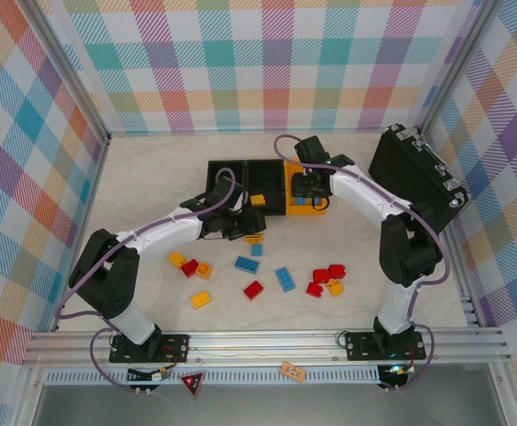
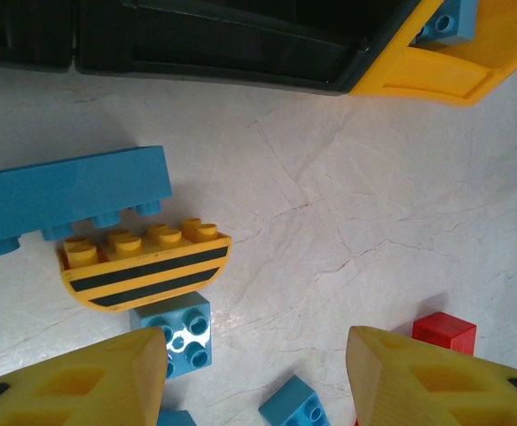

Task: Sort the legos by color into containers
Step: Place the lego in the container, then pick up the lego from the bottom-center of the table.

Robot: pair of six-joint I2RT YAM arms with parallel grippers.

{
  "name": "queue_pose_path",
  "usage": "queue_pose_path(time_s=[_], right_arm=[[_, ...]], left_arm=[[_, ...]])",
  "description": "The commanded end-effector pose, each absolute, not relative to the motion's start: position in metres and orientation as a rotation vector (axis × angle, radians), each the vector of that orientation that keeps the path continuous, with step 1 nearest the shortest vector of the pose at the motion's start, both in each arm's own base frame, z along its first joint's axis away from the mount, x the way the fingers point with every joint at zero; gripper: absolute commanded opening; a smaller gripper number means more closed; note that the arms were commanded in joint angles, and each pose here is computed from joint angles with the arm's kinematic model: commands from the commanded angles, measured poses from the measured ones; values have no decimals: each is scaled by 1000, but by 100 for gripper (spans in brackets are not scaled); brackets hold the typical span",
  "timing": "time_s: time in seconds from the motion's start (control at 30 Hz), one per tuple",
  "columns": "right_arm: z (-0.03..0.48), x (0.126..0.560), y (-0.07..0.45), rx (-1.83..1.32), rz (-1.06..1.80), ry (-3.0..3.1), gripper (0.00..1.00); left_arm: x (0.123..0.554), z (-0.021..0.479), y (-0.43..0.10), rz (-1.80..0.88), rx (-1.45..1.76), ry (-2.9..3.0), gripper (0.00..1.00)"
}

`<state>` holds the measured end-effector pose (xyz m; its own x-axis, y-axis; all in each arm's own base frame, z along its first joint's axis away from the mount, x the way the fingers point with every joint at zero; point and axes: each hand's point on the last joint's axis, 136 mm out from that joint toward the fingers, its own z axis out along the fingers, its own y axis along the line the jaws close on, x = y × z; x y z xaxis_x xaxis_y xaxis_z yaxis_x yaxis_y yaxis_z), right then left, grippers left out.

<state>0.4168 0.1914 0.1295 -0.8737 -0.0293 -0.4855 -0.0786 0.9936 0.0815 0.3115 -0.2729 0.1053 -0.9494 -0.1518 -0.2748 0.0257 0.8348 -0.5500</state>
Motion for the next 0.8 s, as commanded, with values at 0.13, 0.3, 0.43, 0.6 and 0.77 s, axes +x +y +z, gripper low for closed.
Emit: queue_pose_path(time_s=[0.13,0.3,0.43,0.6,0.77], right_arm=[[138,397,193,-63,236,2620,53],[137,381,194,-70,277,2624,54],[135,363,197,-96,314,2644,55],[133,332,207,-180,391,2668,56],[126,291,224,-312,446,2703,56]], left_arm=[[301,114,-259,-733,-75,2709,56],[295,112,-251,-700,-77,2721,56],[290,110,-245,-670,-71,2736,56],[278,108,-234,-636,-54,2756,56],[262,104,-220,-600,-42,2781,56]])
